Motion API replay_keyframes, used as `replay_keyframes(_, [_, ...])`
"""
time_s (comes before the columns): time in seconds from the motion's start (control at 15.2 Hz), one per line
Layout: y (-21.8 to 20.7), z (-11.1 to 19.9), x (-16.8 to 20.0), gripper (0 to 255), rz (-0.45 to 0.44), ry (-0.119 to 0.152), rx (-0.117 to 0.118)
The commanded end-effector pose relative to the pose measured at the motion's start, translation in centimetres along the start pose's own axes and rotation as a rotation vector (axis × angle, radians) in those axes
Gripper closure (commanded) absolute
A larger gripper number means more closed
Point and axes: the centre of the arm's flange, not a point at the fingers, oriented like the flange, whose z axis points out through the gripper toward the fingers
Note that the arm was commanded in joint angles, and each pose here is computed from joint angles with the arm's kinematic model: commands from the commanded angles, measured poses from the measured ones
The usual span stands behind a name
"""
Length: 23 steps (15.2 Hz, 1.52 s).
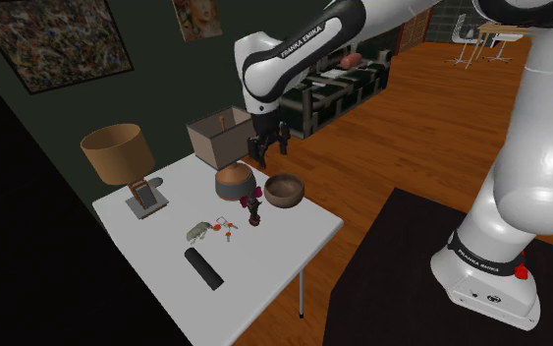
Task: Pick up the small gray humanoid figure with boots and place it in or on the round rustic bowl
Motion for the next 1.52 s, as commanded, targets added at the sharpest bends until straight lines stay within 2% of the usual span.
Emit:
replay_keyframes(0.0, [-0.4,2.0,2.2,0,0.013,-0.018,-0.006])
replay_keyframes(0.99, [-4.2,16.9,16.8,0,0.103,-0.142,-0.047])
replay_keyframes(1.45, [-4.2,20.7,16.9,0,0.107,-0.147,-0.049])
